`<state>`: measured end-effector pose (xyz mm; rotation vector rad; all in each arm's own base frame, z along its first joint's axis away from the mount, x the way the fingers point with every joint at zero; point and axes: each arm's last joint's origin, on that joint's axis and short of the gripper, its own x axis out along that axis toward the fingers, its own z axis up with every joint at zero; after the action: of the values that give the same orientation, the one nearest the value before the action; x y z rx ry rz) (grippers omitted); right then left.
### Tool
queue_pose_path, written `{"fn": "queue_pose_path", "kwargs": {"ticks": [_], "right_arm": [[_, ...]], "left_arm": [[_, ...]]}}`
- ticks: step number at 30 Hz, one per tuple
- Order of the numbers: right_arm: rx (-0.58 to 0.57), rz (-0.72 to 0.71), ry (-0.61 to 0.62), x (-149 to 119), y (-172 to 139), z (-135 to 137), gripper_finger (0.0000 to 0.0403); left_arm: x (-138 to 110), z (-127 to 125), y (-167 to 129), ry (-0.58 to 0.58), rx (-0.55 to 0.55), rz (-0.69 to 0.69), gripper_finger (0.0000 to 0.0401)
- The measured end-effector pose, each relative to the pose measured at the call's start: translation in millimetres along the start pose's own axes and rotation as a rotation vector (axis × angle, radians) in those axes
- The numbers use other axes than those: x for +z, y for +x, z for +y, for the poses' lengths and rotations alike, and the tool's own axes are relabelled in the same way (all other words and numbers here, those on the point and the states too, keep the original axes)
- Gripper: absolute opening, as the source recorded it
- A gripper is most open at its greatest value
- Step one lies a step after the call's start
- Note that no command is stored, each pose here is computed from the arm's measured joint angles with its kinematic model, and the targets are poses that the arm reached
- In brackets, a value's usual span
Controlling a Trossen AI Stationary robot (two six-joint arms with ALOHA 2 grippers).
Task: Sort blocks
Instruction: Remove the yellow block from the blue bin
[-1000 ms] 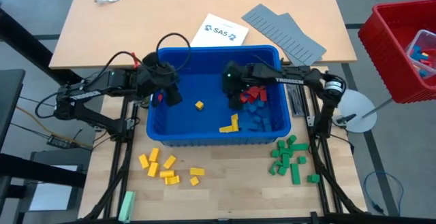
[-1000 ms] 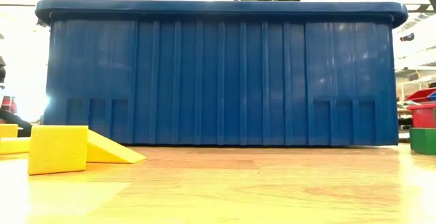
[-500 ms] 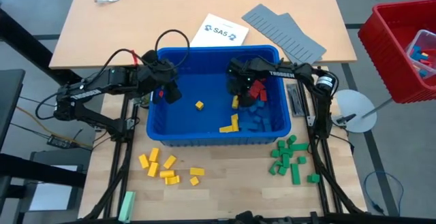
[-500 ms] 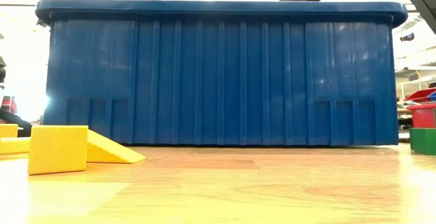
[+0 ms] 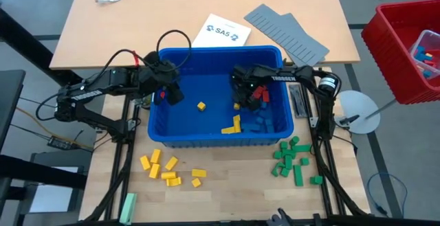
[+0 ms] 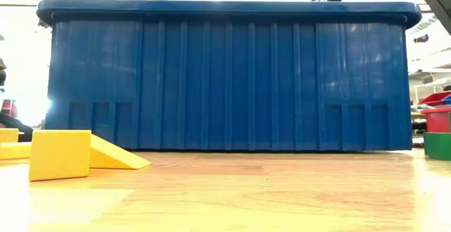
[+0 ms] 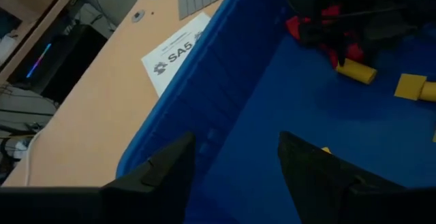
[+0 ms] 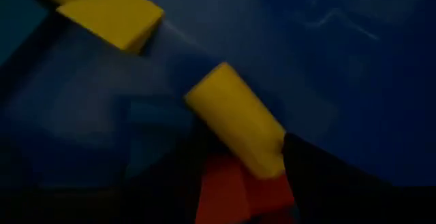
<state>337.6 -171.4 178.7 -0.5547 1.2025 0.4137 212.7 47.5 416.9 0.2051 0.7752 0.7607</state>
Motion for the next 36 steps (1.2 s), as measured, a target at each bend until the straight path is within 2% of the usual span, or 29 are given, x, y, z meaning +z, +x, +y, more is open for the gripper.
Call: {"fn": "queue_pose_path", "kwargs": {"ticks": [6,12,15,19,23,26,31,36], "right_arm": [[-0.015,-0.038,-0.073,4,18,13,0.0178],[-0.112,-0.053,-0.126,1,33,17,0.017],[-0.114,-0.052,-0.073,2,33,18,0.0153],[-0.114,-0.057,0.026,2,33,18,0.0111],[-0.123,-0.066,0.135,2,30,18,0.0111],[-0.156,-0.091,0.19,5,16,18,0.0111],[-0.283,-0.163,0.253,17,-32,20,0.0111],[-0.42,-0.365,0.34,41,-94,36,0.0111]], "left_arm": [[0,-1,0,0.0,-0.027,0.0,0.0219],[0,-1,0,-0.004,-0.032,0.0,0.0219],[0,-1,0,-0.003,-0.033,0.0,0.0219],[0,-1,0,-0.006,-0.033,-0.003,0.0219],[0,-1,0,-0.007,-0.033,-0.003,0.0219],[0,-1,0,-0.006,-0.033,-0.002,0.0219],[0,-1,0,-0.001,-0.031,-0.004,0.0219],[0,-1,0,-0.003,-0.03,-0.004,0.0219]]}}
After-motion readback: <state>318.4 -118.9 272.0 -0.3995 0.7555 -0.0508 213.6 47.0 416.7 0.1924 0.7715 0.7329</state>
